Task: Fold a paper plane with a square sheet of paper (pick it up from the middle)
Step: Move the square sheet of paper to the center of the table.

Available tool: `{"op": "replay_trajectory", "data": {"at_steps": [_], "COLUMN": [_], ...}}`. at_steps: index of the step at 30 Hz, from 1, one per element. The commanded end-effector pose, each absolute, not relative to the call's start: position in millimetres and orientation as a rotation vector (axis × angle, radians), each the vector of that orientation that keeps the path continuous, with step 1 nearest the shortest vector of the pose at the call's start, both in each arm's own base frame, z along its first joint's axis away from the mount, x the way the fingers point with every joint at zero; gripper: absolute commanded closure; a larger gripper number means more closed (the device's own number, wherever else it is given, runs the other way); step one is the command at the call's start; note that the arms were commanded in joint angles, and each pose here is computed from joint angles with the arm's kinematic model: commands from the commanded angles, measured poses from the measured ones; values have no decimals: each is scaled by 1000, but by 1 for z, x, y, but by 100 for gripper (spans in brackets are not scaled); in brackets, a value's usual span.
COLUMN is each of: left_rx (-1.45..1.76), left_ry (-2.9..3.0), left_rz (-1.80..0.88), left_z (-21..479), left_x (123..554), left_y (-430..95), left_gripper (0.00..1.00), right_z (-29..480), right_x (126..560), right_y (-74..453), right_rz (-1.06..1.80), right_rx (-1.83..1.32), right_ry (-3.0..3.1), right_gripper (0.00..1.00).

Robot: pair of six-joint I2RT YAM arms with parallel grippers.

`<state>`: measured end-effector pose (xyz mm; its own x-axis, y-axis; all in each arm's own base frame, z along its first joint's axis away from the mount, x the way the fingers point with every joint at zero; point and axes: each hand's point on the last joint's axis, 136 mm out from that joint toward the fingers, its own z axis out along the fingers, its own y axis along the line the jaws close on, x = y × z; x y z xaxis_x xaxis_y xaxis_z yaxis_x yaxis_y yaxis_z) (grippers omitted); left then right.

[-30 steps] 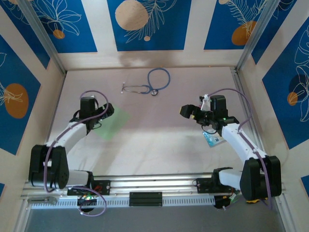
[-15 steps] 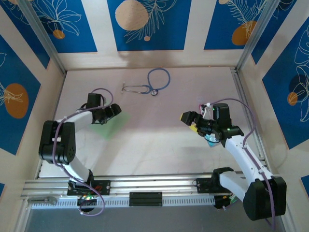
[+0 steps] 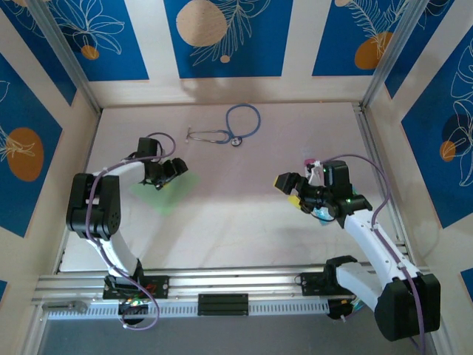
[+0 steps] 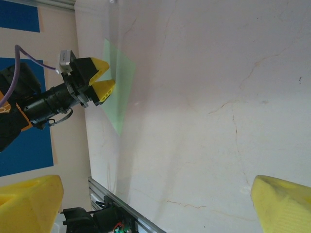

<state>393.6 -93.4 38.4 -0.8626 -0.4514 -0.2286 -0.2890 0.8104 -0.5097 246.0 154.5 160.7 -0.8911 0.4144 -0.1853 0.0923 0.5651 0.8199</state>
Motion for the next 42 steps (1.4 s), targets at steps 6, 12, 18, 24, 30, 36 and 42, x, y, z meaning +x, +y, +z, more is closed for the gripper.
{"op": "replay_trajectory", "data": {"at_steps": [6, 12, 18, 24, 30, 36, 42], "left_rx": [-465, -211, 122, 511, 558, 221, 60], "left_ry": [2812, 2885, 2948, 2921, 2821, 2791, 2903], "left_rz": [-759, -850, -870, -899, -643, -360, -291], "left_z": [15, 17, 16, 32, 64, 81, 58], "left_x": [346, 304, 255, 224, 244, 270, 263], "left_y": [-117, -160, -201, -238, -230, -191, -183], "left_gripper": [19, 20, 20, 23, 22, 22, 23], "right_z": [148, 160, 169, 168, 157, 149, 136], "right_x": [246, 255, 268, 271, 264, 265, 263], "right_y": [140, 126, 124, 124, 136, 157, 182], "right_rz": [1080, 920, 1125, 1204, 1159, 1084, 990], "right_rx": [591, 510, 547, 571, 549, 501, 442], "right_ry": [2547, 2552, 2426, 2393, 2450, 2496, 2597], "right_gripper": [1, 1, 1, 1, 0, 0, 1]}}
